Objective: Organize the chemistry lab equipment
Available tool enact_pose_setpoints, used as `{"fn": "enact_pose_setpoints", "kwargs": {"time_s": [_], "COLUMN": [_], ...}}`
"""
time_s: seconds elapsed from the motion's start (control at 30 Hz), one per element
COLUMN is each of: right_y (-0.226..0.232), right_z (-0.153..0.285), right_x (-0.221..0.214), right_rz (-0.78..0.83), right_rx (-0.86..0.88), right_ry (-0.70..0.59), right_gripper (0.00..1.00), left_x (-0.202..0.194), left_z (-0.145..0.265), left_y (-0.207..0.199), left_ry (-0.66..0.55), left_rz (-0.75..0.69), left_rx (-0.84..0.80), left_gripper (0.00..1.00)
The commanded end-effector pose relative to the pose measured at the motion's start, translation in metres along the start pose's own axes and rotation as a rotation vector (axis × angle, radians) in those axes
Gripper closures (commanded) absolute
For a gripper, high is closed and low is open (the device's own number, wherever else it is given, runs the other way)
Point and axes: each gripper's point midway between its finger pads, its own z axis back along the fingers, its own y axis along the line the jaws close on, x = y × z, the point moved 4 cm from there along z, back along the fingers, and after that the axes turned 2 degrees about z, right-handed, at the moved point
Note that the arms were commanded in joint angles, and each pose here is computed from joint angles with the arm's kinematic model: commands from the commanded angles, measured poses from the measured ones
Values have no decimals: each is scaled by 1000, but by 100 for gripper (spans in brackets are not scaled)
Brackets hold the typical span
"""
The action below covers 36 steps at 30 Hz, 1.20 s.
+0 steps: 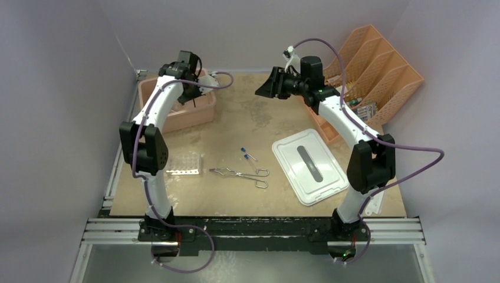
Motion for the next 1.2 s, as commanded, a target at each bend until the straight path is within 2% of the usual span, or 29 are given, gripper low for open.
{"fn": "enact_pose_setpoints", "kwargs": {"time_s": [0.0, 0.1, 0.43, 0.7, 1.03, 1.17], "right_y": [19, 20, 13, 7, 5, 4], "right_z": [15, 16, 10, 3, -4, -6], "right_x": [15, 16, 15, 17, 19, 18], "right_rz": [63, 77, 76, 55, 47, 41], "right_rx": [48, 50, 36, 24, 28, 32], "right_ry": [-55, -62, -82, -92, -78, -73], "right_gripper": [39, 39, 39, 39, 39, 39], "left_x": [-6, -5, -2, -12, -11, -20], "left_z": [-2, -7, -34, -59, -81, -92], "left_y": [9, 6, -15, -22, -9, -14], "left_ry": [32, 22, -126, -121, -161, -121], "left_rz": [-40, -40, -20, 12, 62, 67], "left_rx": [30, 7, -158, -240, -245, -252], "left_gripper": [100, 100, 100, 100, 100, 97]}}
